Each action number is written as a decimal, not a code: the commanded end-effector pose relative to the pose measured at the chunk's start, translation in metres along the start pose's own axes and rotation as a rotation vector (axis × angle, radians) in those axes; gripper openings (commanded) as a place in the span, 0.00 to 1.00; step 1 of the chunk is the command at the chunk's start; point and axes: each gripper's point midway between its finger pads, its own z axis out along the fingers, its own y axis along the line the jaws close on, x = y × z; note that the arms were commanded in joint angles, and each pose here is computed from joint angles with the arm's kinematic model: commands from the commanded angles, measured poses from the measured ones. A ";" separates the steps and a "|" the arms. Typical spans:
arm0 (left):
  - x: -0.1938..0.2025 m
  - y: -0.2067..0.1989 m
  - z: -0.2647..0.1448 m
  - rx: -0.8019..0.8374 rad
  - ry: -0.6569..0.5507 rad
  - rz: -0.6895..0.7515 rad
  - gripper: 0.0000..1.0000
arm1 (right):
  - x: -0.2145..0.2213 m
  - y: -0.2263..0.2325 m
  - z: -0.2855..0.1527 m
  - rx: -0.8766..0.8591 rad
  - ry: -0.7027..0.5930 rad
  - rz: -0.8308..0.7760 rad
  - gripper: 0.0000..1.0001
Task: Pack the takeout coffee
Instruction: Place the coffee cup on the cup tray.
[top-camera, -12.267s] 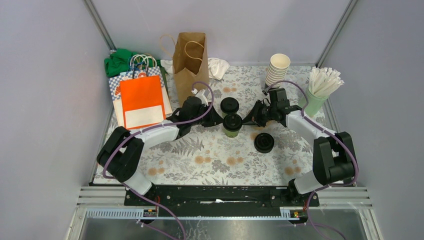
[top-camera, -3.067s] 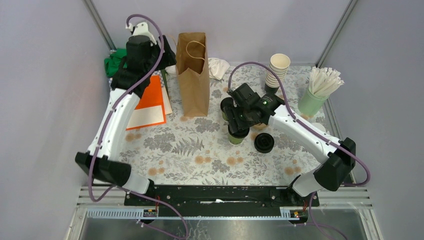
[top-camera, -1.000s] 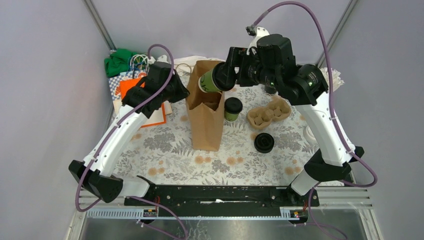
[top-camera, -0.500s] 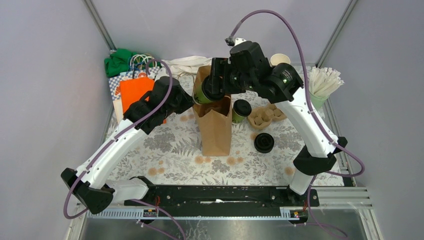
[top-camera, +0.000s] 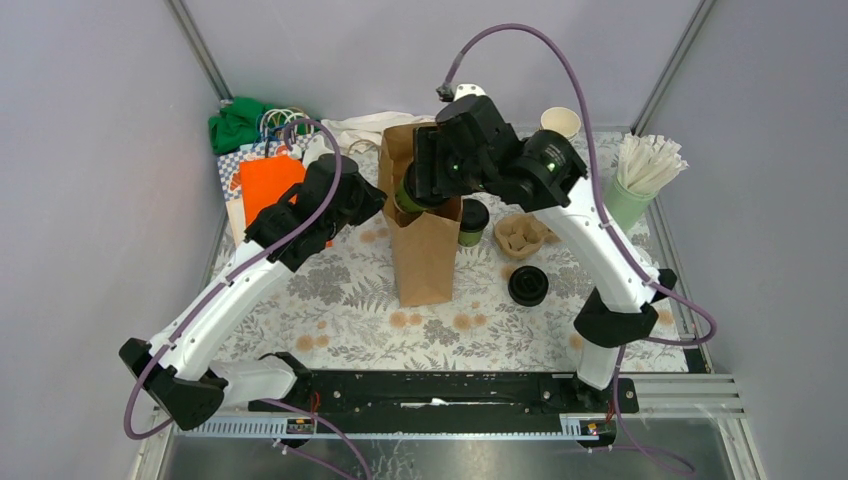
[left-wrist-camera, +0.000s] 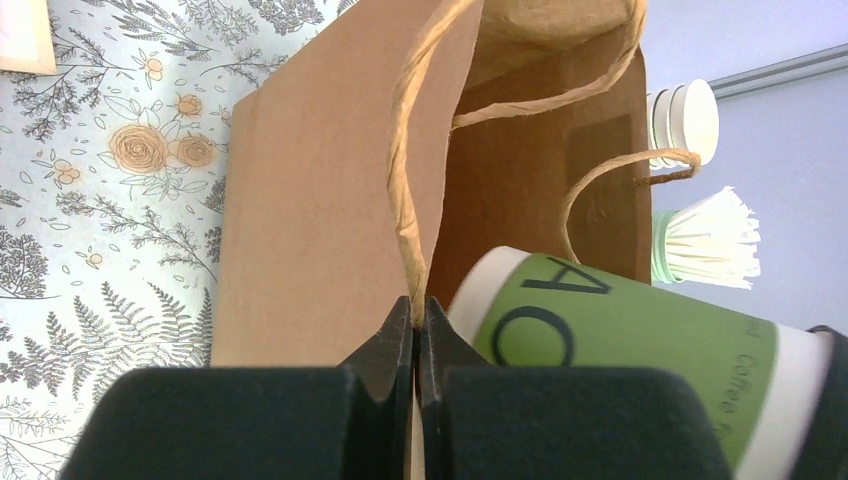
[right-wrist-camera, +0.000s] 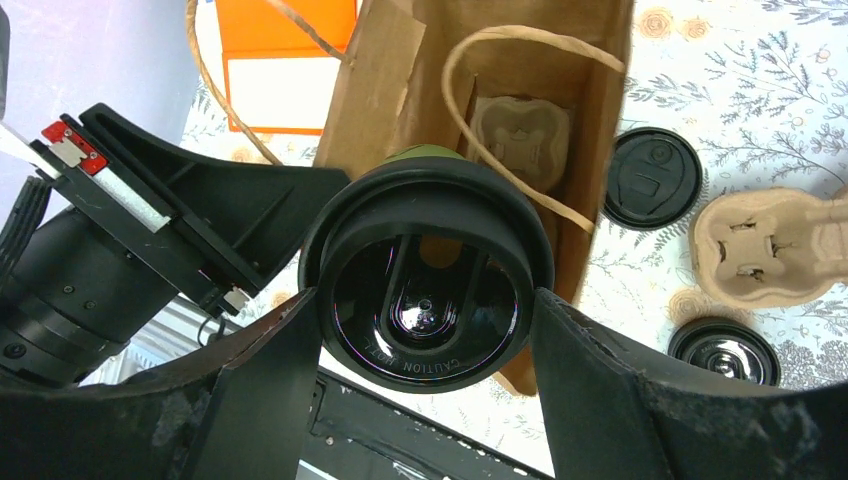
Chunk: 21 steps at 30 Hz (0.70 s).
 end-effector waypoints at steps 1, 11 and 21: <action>-0.015 -0.015 -0.013 0.063 -0.059 -0.034 0.00 | 0.004 0.004 0.009 0.053 -0.014 -0.050 0.37; -0.001 -0.023 -0.017 0.086 -0.026 -0.034 0.00 | 0.013 -0.002 0.038 0.139 0.004 -0.088 0.35; 0.007 -0.024 -0.025 0.108 -0.018 -0.082 0.00 | 0.040 -0.014 0.058 0.217 0.072 -0.125 0.33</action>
